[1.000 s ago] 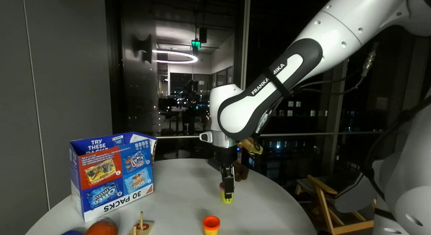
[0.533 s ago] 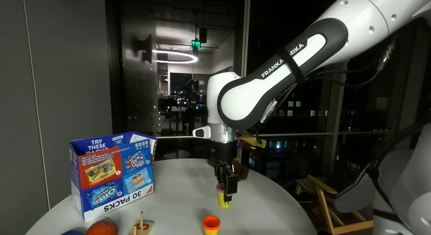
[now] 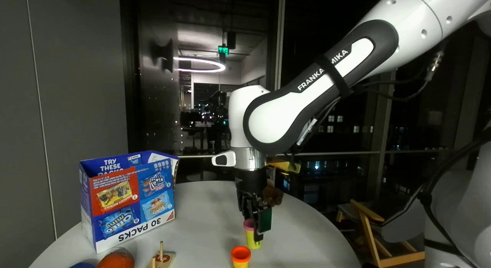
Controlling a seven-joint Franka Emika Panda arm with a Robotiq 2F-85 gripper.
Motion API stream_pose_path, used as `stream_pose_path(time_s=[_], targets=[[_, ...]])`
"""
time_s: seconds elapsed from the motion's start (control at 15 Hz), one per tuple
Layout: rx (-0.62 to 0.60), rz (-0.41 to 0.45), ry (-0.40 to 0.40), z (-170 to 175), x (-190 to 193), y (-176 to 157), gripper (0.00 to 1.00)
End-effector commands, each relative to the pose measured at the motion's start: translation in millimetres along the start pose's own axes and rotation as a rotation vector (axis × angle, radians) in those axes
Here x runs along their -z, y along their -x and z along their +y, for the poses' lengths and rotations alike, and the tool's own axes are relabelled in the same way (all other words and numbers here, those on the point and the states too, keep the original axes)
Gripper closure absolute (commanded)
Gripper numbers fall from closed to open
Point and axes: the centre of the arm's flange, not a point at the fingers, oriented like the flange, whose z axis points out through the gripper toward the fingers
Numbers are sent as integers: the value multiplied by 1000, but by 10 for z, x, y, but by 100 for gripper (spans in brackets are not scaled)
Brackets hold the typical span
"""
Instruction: Stack the yellow containers together then put the black masking tape on top of the containers.
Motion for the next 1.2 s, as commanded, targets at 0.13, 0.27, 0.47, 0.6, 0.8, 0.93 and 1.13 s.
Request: stream_pose_path(time_s=[0.13,0.27,0.47,0.6,0.8,0.93,1.13], targets=[[63,21,-18,35,-65,-146,76],[81,18,-25,64,-118,-172,76],[115,19,-22,84,-199,-229,76],[136,23,-14,86,-225,-261,76],[158,31,3,109,-250,-307,76],[167,42,24,121,-243,-329,76],[168,49,36,144,-236,-349,76]])
